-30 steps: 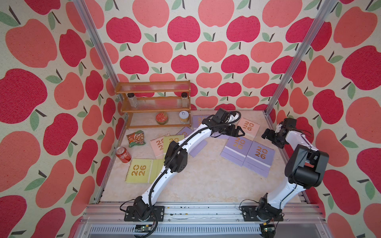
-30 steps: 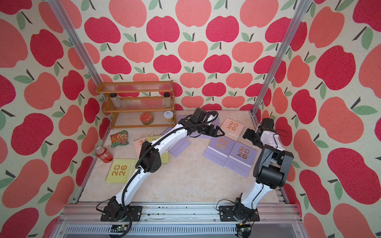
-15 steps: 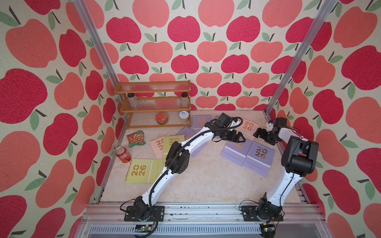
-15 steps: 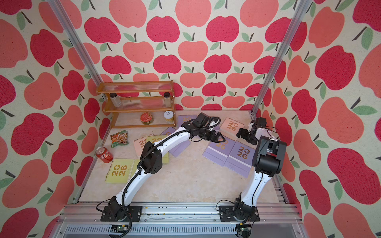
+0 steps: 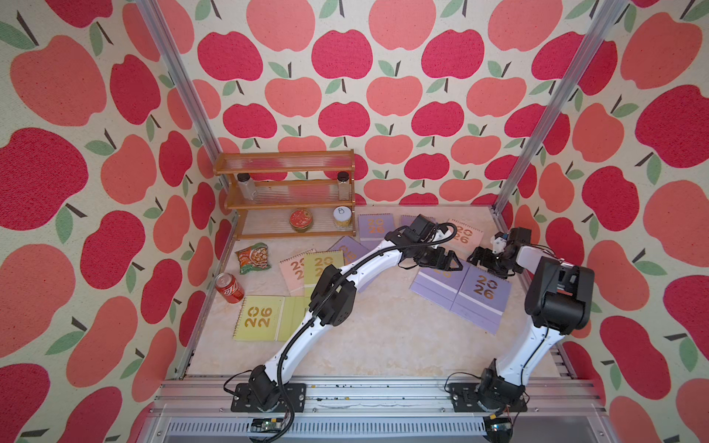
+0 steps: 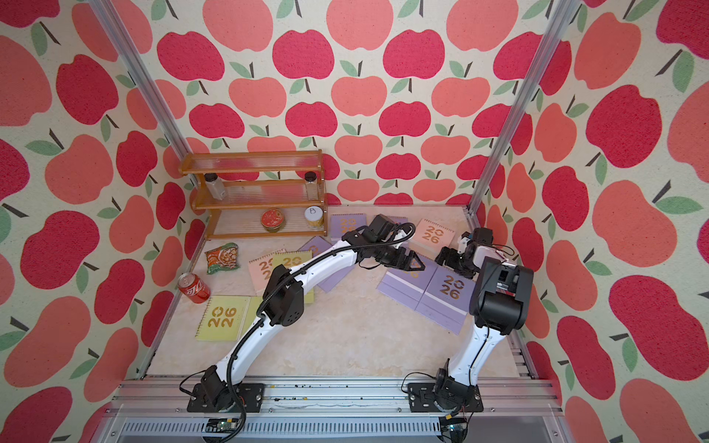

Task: Stack the calendars
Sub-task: Adjust the calendar at the center of the board, then pick up the calendar at the center of the board, then place the calendar at the center of the board.

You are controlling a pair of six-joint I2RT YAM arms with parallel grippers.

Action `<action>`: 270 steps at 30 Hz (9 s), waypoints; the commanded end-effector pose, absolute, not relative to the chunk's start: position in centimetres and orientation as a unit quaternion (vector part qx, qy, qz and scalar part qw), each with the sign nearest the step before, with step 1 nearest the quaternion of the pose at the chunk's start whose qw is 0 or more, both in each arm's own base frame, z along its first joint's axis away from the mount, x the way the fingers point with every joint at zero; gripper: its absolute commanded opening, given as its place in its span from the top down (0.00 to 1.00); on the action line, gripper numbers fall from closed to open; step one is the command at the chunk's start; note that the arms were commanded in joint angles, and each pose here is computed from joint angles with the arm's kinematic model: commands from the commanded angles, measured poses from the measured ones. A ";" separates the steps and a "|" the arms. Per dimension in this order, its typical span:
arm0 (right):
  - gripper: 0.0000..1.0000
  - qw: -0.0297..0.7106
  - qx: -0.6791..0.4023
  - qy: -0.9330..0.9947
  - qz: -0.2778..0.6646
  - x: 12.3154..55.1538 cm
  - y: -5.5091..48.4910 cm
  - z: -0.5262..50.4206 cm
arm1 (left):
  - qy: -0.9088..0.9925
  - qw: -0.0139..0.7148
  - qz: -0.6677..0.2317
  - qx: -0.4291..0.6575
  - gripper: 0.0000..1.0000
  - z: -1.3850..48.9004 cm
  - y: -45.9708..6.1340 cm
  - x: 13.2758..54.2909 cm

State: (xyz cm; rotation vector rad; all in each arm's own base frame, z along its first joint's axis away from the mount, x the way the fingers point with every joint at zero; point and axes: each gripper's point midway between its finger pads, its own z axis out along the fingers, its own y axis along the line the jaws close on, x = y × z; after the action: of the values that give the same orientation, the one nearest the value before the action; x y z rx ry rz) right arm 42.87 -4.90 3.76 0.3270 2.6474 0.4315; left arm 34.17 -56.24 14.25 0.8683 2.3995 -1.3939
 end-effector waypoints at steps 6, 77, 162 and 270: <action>0.06 0.198 0.158 0.961 0.109 38.0 -5.5 3.7 | 0.813 0.076 -0.496 0.295 0.07 12.0 -57.8 32.2; 0.26 0.225 0.310 0.894 0.232 30.1 -5.2 5.7 | 0.811 -0.026 -0.509 0.288 0.09 2.9 -63.8 24.4; 1.00 0.394 -0.037 0.765 0.508 36.8 9.8 30.3 | 0.760 0.214 -0.582 0.194 0.01 28.9 -37.8 40.3; 1.00 0.127 -0.185 0.789 0.572 28.4 25.3 17.6 | 0.805 0.244 -0.516 0.164 0.46 24.5 -24.7 37.9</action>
State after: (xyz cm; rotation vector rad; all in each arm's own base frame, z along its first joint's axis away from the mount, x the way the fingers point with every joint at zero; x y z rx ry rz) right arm 30.24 26.05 19.73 -0.5641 2.1679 1.6915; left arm 37.48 -26.54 22.24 0.4264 2.2270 -1.5265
